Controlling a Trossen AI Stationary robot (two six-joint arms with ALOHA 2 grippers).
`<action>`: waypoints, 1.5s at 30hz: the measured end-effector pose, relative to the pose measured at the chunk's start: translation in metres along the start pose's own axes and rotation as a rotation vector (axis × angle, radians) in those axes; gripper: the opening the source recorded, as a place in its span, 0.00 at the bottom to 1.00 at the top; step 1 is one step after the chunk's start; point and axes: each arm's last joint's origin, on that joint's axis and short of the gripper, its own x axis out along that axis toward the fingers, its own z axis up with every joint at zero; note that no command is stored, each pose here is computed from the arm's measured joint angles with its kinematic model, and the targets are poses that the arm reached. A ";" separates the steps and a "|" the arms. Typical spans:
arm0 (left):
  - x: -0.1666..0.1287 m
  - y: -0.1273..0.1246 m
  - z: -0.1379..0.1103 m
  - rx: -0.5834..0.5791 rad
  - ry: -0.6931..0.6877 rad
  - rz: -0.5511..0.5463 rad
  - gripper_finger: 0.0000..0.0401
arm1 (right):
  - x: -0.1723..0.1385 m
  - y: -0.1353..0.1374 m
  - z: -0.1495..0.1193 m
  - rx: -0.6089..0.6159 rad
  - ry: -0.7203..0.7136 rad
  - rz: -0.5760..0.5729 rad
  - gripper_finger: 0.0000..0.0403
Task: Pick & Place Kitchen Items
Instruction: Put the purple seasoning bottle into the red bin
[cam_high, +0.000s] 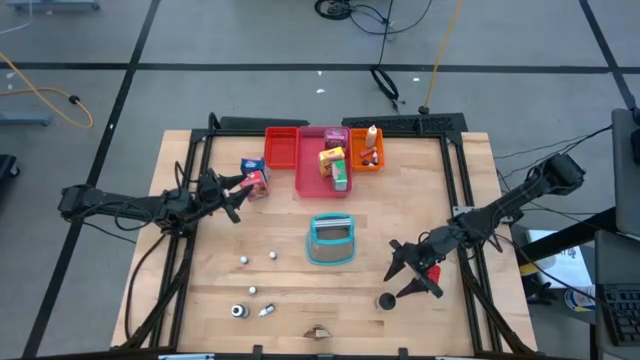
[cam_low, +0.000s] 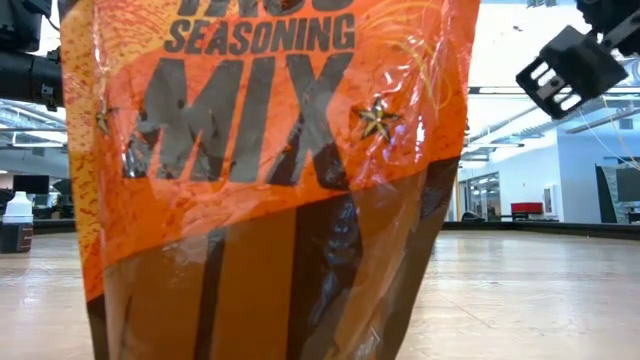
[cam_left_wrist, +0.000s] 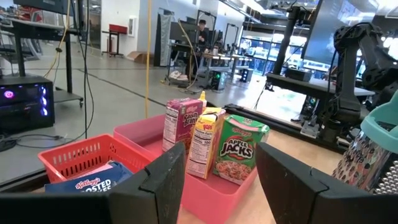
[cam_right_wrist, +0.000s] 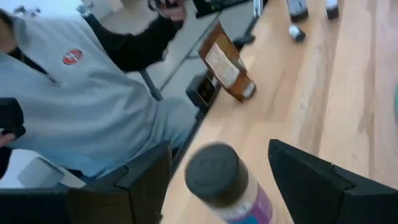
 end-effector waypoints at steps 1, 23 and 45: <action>0.000 0.000 0.000 0.000 0.000 0.000 0.49 | 0.000 0.000 -0.001 -0.002 0.008 -0.003 0.66; 0.000 0.002 -0.006 -0.026 0.048 0.045 0.49 | 0.017 0.000 -0.026 -0.123 0.148 -0.087 0.69; 0.000 0.002 -0.006 -0.048 0.048 0.046 0.49 | 0.057 -0.006 -0.050 -0.196 0.105 -0.071 0.68</action>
